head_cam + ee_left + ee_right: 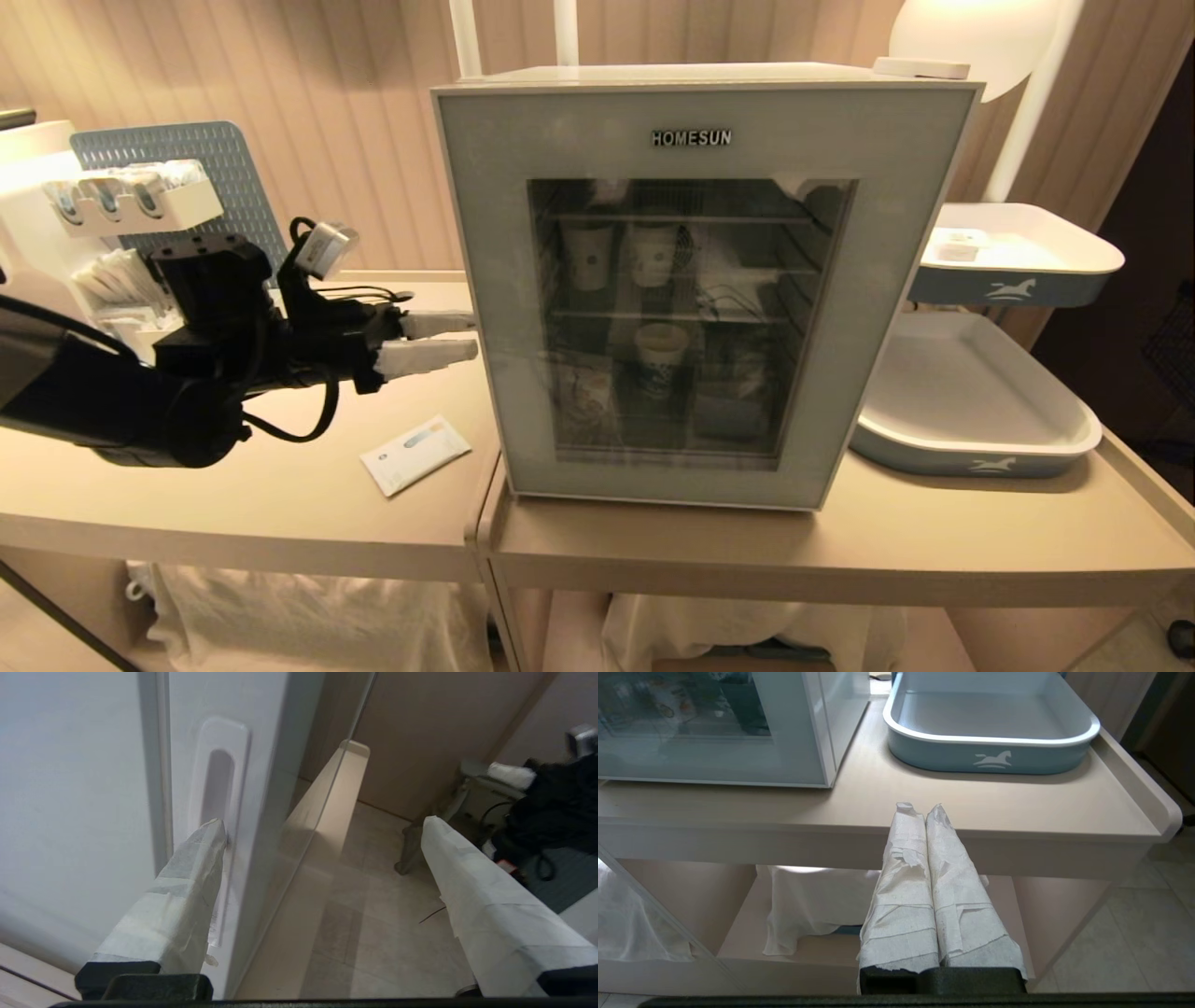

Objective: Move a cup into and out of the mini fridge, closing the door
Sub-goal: Open the freezer door

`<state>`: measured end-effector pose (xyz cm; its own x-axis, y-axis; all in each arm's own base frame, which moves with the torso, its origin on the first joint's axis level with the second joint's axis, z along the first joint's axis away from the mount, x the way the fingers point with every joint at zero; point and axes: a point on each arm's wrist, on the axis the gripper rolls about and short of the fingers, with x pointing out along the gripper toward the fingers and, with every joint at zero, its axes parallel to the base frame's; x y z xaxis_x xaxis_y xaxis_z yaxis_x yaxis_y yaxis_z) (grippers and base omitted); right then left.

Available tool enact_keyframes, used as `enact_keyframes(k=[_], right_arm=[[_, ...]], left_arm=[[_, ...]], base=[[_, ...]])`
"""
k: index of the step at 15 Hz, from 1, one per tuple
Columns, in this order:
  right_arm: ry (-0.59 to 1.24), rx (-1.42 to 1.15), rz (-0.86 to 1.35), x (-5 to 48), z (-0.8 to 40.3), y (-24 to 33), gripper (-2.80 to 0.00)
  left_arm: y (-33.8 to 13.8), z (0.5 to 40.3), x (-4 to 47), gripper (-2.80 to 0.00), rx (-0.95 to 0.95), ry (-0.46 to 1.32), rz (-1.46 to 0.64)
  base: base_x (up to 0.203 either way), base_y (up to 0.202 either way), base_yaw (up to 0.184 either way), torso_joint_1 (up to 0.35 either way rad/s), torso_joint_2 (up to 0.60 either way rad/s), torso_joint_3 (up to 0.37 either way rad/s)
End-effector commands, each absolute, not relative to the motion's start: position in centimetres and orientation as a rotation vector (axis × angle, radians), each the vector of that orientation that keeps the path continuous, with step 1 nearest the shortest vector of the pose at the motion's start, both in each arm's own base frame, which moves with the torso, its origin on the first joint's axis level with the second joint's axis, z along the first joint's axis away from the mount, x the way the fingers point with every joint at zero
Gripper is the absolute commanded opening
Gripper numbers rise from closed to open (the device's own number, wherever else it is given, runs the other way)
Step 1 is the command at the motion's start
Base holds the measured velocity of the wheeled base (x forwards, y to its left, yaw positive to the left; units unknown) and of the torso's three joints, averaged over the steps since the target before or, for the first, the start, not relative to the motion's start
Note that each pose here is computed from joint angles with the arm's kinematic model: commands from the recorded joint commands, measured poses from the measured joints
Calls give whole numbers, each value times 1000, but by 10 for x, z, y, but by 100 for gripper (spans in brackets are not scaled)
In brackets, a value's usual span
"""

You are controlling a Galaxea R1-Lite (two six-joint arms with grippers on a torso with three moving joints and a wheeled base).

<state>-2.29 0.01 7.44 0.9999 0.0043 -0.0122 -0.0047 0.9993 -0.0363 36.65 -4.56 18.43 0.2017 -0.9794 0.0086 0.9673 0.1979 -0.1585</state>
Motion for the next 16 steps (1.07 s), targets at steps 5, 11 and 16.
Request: enact_keyframes(k=[5,11,16], right_arm=[[12,-38,6,-23,74,0,-280],[9,-41,6,-23,74,0,-280],[9,-41,6,-23,74,0,-280]], left_arm=[[-59,160,379,0,-162,138,-1394],[-54,176,343,0,-163,139,-1398],[-47,189,294,0,-162,138,-1394]], base=[[0,0,0,0,0,0],[0,0,0,0,0,0],[0,0,0,0,0,0]])
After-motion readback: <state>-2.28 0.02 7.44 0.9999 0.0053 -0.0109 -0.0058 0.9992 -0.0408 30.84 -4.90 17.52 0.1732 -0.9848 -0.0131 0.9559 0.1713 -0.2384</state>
